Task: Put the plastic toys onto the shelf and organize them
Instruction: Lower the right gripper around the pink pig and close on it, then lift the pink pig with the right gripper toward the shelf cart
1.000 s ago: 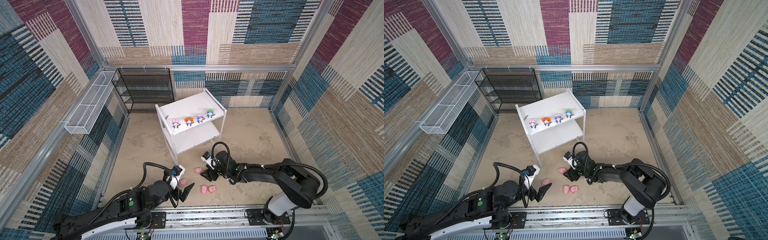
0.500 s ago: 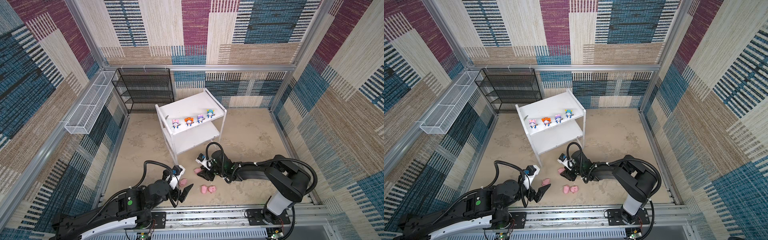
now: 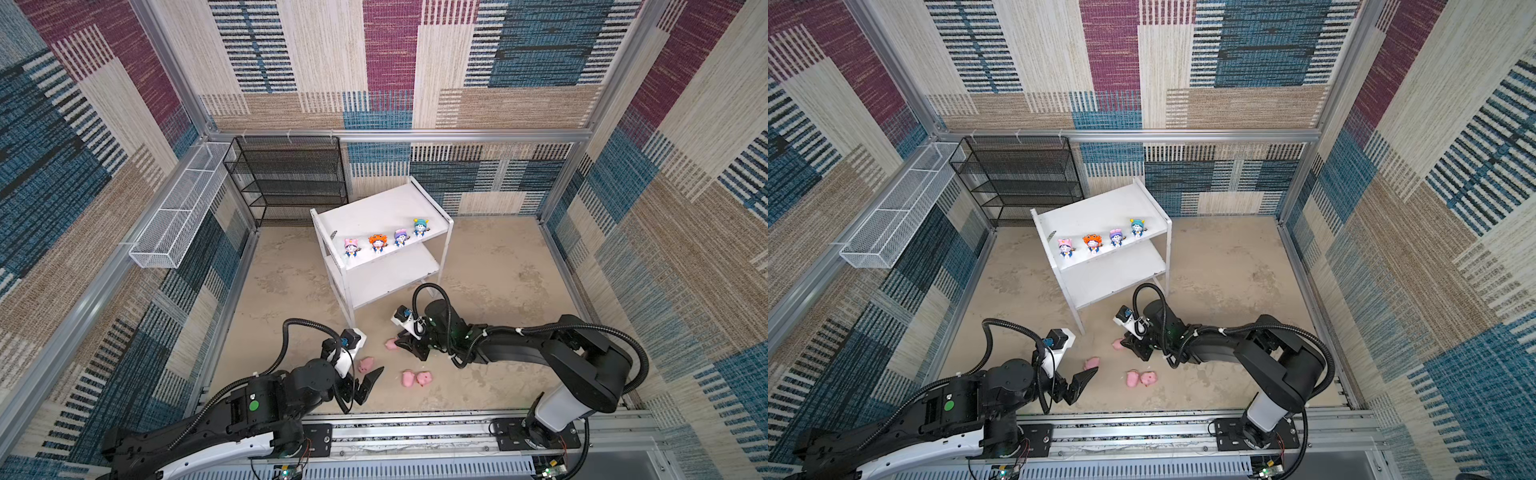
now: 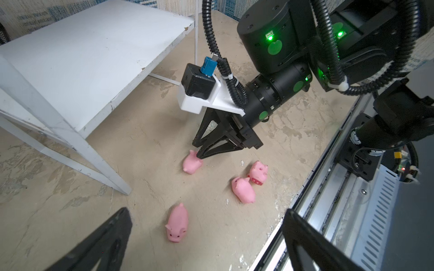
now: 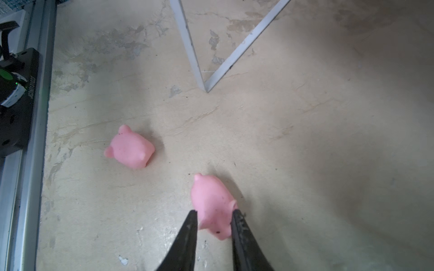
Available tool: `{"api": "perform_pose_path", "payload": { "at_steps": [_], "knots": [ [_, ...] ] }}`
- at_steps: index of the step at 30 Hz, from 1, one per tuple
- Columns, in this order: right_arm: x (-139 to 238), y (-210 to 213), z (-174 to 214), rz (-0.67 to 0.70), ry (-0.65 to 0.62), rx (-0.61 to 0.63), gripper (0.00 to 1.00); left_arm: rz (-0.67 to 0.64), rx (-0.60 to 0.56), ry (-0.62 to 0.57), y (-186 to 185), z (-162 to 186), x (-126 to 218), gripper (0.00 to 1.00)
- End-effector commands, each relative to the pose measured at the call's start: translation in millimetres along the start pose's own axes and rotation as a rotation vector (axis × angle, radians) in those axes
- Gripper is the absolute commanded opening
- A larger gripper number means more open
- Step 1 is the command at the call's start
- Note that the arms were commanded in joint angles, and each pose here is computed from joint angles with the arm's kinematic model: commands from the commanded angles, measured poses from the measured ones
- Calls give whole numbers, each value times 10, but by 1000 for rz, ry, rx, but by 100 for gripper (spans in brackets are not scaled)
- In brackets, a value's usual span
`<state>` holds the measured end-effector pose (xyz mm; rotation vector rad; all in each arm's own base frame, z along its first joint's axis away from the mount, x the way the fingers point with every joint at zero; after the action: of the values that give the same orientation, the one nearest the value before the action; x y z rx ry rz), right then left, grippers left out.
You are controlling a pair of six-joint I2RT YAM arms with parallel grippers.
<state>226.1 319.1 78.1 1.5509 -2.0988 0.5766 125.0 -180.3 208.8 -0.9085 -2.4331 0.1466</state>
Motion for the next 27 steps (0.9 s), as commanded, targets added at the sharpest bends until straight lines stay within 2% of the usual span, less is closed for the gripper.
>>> {"api": "perform_pose_path", "payload": {
  "at_steps": [1,2,7,9,11,13,20,25,27],
  "knots": [
    [62,-22,-122,22,-42,19,29,-38,27,-15,74,-36,48,100],
    [72,-17,-116,21,-43,19,32,-40,28,-20,82,-40,55,100],
    [-24,44,-9,-24,-26,42,62,-39,34,-22,91,-40,75,100],
    [-91,50,34,-37,-21,48,66,-43,35,-16,99,-36,85,100],
    [-150,36,72,-37,-12,47,67,-47,39,-14,108,-35,94,100],
    [-202,16,84,-35,-9,49,64,-46,43,-18,112,-43,109,100],
    [-208,20,38,-38,-24,68,40,-50,47,-13,125,-47,135,100],
    [-22,54,-100,-26,-60,82,30,-54,54,-11,134,-67,171,100],
    [68,54,-167,-13,-78,87,30,-52,56,-10,132,-73,179,100]
  ]
}}
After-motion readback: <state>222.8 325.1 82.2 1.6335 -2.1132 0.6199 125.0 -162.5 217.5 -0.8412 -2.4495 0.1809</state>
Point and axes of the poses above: each gripper's point midway between its finger pads, its own x axis back along the fingers, its own y axis along the line the jaws close on, z = x × y, the point moved 2 cm from there along x, back along the fingers, and after that the axes turned 13 degrees about x, right-handed, at the moved point
